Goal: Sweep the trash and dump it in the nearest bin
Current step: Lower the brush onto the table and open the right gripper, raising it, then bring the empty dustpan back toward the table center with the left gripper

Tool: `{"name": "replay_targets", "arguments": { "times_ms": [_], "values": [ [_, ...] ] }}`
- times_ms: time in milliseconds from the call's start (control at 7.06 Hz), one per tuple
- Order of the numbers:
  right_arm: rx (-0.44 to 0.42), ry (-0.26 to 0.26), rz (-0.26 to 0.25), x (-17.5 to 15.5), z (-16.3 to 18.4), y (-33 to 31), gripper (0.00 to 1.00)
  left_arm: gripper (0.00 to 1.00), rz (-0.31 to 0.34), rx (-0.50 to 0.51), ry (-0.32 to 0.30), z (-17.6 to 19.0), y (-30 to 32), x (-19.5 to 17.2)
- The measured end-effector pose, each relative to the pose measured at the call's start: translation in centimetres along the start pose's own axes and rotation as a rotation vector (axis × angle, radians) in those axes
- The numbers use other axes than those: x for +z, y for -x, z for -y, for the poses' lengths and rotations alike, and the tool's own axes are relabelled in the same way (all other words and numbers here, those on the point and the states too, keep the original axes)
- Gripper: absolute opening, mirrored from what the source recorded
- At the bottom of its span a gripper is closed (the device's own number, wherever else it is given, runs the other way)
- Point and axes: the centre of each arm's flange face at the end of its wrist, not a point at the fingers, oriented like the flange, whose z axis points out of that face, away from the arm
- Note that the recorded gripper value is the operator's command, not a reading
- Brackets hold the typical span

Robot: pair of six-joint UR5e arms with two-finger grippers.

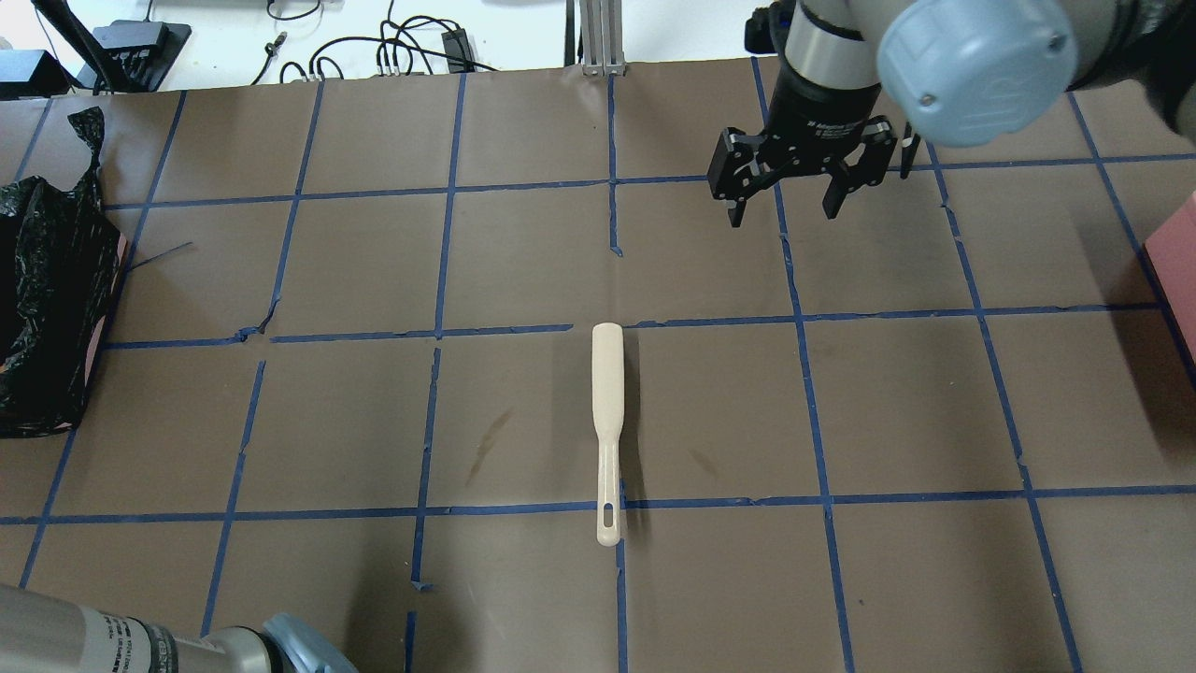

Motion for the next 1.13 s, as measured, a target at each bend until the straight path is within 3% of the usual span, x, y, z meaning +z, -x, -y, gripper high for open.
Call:
{"name": "replay_targets", "arguments": {
  "times_ms": [283,566,849,1132],
  "values": [
    [-0.027,-0.044,-0.002,-4.2,-2.9,-0.4,1.0,0.04,0.055,0.064,-0.129,6.8,2.8,-3.3],
    [-0.044,-0.034,-0.008,-4.1,-3.9,-0.5,1.0,0.04,0.082,0.101,-0.281,14.5,4.7,-5.1],
    [-0.053,-0.027,-0.013,-3.8,-4.1,-0.5,1.0,0.04,0.081,0.08,-0.421,21.3,5.8,-5.1],
    [-0.055,-0.02,-0.013,-3.7,-4.2,-0.5,1.0,0.05,0.018,0.014,-0.519,29.8,5.3,-5.0]
  ]
}}
